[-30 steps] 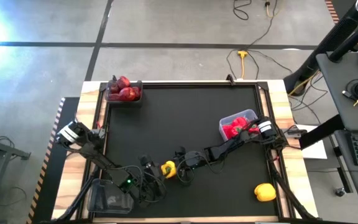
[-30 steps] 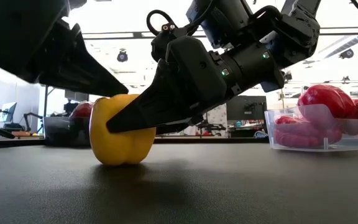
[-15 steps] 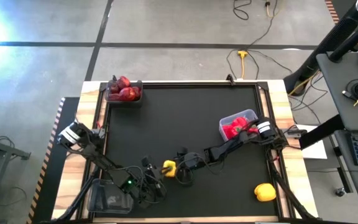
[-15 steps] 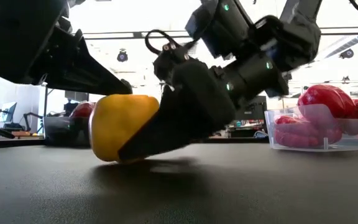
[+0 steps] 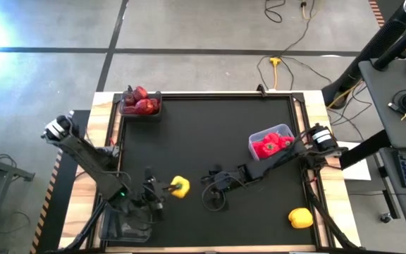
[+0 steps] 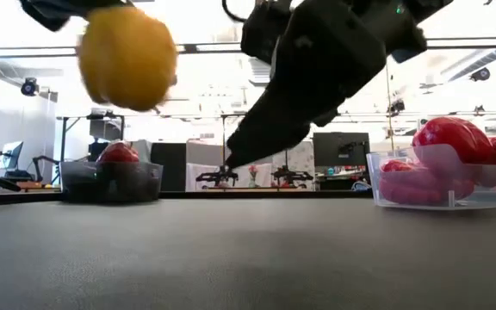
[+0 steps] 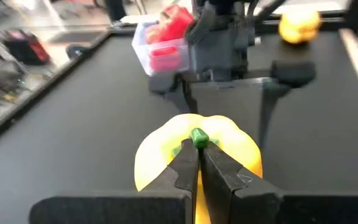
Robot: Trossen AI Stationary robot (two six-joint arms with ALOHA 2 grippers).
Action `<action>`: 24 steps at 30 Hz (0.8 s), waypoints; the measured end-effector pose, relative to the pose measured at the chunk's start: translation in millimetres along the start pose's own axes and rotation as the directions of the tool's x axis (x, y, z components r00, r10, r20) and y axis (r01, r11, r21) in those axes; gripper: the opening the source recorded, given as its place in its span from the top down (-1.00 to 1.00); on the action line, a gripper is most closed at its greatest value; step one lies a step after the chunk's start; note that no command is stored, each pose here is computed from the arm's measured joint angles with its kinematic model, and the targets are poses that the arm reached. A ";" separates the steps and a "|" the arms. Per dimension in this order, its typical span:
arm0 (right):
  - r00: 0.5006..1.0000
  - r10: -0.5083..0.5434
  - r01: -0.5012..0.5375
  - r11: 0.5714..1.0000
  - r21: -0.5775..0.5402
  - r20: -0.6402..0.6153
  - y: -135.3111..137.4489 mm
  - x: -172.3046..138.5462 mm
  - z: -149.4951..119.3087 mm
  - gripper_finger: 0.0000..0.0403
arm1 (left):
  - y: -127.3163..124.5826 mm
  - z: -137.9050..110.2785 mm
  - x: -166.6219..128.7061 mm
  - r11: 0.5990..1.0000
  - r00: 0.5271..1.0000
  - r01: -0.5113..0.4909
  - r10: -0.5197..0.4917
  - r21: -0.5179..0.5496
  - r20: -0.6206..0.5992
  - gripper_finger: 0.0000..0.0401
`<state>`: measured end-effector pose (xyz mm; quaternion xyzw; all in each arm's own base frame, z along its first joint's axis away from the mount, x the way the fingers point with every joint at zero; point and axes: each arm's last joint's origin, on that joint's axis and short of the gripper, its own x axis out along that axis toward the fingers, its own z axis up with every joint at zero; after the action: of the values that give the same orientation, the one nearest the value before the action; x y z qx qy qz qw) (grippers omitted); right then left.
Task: Sort produce into baskets
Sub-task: Put the yellow bell pepper into the bottom black bin
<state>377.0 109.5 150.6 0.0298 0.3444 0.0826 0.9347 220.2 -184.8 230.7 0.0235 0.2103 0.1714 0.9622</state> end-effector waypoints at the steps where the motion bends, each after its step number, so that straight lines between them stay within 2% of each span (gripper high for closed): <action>1: 1.000 -0.007 0.007 1.000 -0.008 0.007 2.3 -0.9 0.6 -0.82 | 3.0 1.8 -6.9 1.000 1.000 0.020 -0.020 -0.010 -0.007 1.00; 6: 1.000 -0.016 0.017 0.999 -0.039 0.005 7.8 0.4 -2.3 -0.82 | 10.4 5.7 -45.2 0.974 0.976 0.201 -0.208 -0.101 -0.071 1.00; 9: 1.000 -0.018 0.018 0.999 -0.038 0.009 7.3 0.4 -1.9 -0.82 | 13.3 5.3 -69.8 0.918 0.913 0.348 -0.378 -0.192 -0.151 1.00; 12: 1.000 -0.021 0.021 0.999 -0.038 0.006 6.9 0.5 -2.8 -0.82 | 14.7 -0.1 -90.8 0.860 0.845 0.412 -0.484 -0.301 -0.228 1.00; 14: 1.000 -0.020 0.020 0.999 -0.038 0.008 7.1 0.5 -2.7 -0.82 | 14.6 -7.5 -101.3 0.846 0.821 0.405 -0.504 -0.345 -0.270 1.00; 18: 1.000 -0.020 0.020 0.999 -0.028 0.008 7.1 0.5 -2.6 -0.82 | 12.3 -28.0 -117.1 0.860 0.804 0.343 -0.477 -0.378 -0.355 1.00; 24: 1.000 -0.020 0.020 1.000 -0.012 0.014 7.4 0.4 -1.2 -0.82 | -2.7 -51.8 -122.1 0.890 0.833 0.293 -0.416 -0.349 -0.363 1.00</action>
<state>375.6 116.8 150.3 0.0213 0.3378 0.0751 0.9380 95.5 -230.1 231.6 -0.1901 0.3907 0.0169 0.9005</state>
